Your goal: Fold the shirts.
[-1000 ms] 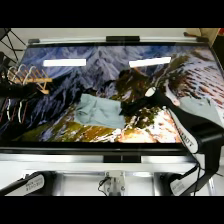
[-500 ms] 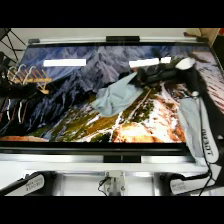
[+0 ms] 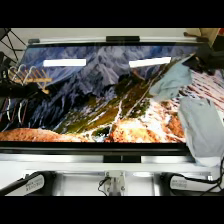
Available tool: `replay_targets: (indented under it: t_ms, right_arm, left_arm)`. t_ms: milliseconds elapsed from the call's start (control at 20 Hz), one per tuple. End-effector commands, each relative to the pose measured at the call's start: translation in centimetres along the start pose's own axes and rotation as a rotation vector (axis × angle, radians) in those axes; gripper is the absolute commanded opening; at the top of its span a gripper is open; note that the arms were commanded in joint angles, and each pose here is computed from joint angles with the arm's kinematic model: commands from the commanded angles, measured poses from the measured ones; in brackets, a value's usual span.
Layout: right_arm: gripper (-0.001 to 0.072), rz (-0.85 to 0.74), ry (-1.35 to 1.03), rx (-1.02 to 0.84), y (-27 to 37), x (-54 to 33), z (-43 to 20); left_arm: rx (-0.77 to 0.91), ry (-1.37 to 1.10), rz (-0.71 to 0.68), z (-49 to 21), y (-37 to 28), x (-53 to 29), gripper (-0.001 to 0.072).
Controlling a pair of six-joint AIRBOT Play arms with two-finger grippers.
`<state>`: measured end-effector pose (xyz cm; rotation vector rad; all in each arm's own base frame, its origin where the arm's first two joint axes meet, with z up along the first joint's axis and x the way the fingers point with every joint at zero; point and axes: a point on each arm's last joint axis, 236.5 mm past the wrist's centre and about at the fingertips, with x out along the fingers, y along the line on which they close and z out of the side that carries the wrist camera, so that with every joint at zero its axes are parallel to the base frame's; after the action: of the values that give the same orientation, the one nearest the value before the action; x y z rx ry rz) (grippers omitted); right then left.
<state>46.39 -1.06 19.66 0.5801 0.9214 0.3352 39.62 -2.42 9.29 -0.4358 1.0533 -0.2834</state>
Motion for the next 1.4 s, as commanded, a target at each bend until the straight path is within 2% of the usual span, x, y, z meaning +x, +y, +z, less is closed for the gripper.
replay_targets:
  t_ms: [0,150,350,600,750,900,1150,1350]
  right_arm:
    - [0.007,-0.215,-0.074,0.042,-7.0,-3.5,1.5]
    - [0.007,-0.311,-0.135,0.03,-9.4,-4.5,2.8]
    - [0.007,-0.315,-0.238,0.016,-9.4,-5.1,5.2]
    - [0.0071,-0.58,-0.197,0.015,-12.9,-10.4,3.9]
    - [0.007,-0.603,-0.214,0.051,-13.5,-13.1,3.2]
    - [0.0071,-0.561,-0.257,0.056,-13.1,-12.9,4.2]
    - [0.007,-0.283,-0.478,0.07,-9.8,-8.5,11.1]
    - [0.007,-0.256,-0.63,0.057,-10.0,-6.7,15.3]
  left_arm:
    - [-0.002,-0.002,-0.004,0.0,-0.1,0.0,0.0028]
    - [-0.002,-0.002,-0.004,0.0,-0.1,0.0,0.0028]
    - [-0.002,-0.002,-0.004,0.0,-0.1,0.0,0.0028]
    - [-0.002,-0.002,-0.005,0.0,-0.1,0.0,0.0028]
    - [-0.002,-0.004,-0.004,0.1,-0.1,0.0,0.0028]
    - [-0.002,-0.007,-0.003,0.2,-0.1,0.0,0.0028]
    - [-0.003,-0.004,-0.003,0.1,0.0,0.0,0.0028]
    - [-0.003,-0.004,-0.003,0.1,0.0,0.1,0.0028]
